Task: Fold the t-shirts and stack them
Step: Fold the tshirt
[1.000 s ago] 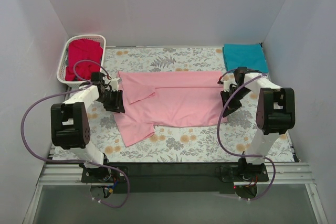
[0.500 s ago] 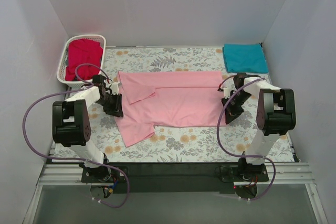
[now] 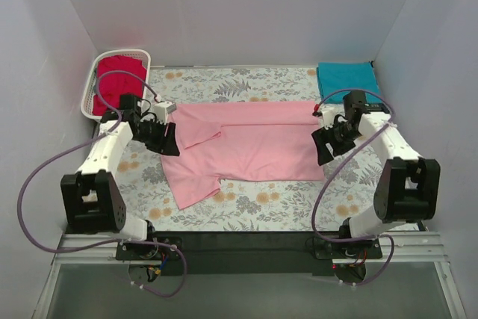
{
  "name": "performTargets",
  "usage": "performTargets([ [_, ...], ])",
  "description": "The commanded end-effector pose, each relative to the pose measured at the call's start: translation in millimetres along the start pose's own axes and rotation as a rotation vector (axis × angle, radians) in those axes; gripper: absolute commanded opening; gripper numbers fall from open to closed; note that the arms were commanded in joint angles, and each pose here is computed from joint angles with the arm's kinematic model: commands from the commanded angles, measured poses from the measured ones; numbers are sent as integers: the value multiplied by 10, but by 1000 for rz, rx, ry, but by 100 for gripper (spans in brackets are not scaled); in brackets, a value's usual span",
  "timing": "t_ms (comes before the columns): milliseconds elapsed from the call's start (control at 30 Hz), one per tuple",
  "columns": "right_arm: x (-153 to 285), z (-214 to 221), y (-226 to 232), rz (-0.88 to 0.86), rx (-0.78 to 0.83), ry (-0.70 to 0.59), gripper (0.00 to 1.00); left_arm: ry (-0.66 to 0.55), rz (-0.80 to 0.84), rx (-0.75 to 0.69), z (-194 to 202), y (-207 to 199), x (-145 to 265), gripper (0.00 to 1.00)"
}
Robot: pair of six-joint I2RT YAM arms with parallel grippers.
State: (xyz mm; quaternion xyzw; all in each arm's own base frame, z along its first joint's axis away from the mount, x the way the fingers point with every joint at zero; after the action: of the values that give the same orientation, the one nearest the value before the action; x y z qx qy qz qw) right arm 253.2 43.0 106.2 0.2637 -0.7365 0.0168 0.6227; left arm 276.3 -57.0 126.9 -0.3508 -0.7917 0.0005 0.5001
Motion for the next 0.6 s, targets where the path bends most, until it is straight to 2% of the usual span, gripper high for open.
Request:
performTargets([
  [0,369,-156,112,29,242,-132,80,-89,98,-283,7,-420,392,42],
  [67,401,-113,155,56,314,-138,77,-78,103,-460,169,-506,473,42],
  [133,356,-111,165,103,414,-137,74,-37,108,-518,379,-542,426,43],
  [200,242,-25,175,143,484,-130,68,-20,96,-634,494,-578,410,43],
  [233,173,-7,231,166,554,-106,66,36,99,-638,691,-550,341,43],
  [300,23,66,260,201,611,-104,62,87,118,-736,830,-628,246,43],
  [367,-88,96,317,228,675,-85,60,118,111,-760,961,-618,161,43],
  [567,-338,94,204,286,741,-53,54,108,110,-808,1021,-690,67,43],
])
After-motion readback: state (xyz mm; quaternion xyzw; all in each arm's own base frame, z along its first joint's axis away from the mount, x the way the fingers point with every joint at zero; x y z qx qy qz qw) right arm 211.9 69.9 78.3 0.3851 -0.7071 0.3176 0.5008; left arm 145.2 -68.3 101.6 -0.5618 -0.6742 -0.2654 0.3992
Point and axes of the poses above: each gripper's point midway between its finger pads, its own x axis back along the fingers, its own y axis along the line the jaws close on, z = x × y, the point moved 3 cm from there along x, back along the fingers, and after that the axes turned 8 degrees about -x, right-handed, at the moved point
